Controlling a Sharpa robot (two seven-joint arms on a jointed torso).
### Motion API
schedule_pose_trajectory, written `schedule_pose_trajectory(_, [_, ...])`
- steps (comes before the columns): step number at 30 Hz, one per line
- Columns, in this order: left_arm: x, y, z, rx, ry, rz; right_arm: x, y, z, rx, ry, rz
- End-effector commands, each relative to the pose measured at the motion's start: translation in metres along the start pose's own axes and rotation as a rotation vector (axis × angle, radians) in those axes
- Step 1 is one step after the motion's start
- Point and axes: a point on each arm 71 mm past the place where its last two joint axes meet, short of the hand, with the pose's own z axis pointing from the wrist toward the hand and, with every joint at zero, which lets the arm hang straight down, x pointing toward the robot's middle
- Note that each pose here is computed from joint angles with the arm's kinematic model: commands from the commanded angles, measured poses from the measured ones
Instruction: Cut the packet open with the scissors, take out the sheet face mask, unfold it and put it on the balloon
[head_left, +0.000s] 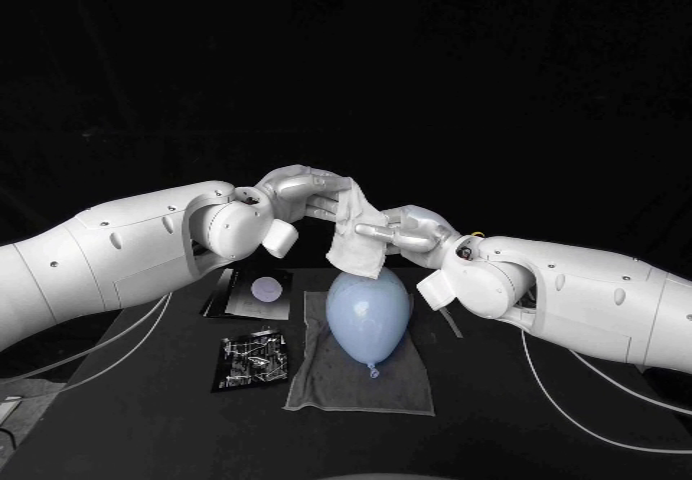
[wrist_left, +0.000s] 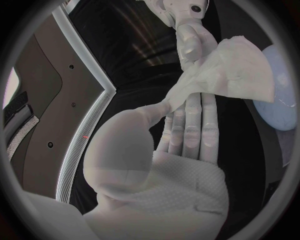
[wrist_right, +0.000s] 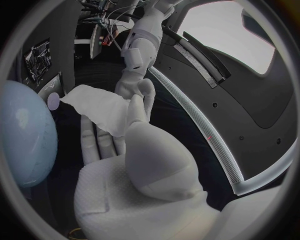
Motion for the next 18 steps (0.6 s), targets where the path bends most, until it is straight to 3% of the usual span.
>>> schedule_pose_trajectory(1, [-0.002,-0.0021,0.0009,0.014,-0.039,0.011,0.0025,0.0015,-0.0003,-0.013,0.03,0.025])
schedule_pose_trajectory(13, [0.0055,-0.001,0.0034,0.004,0.016,0.008,0.0009,0.002,0.0009,-0.008,0.0,0.015])
schedule_pose_trajectory(18, [0.0056,-0.0011,0.0041,0.009,0.012,0.008,-0.0007,0.002,0.0007,-0.005,-0.012,0.012])
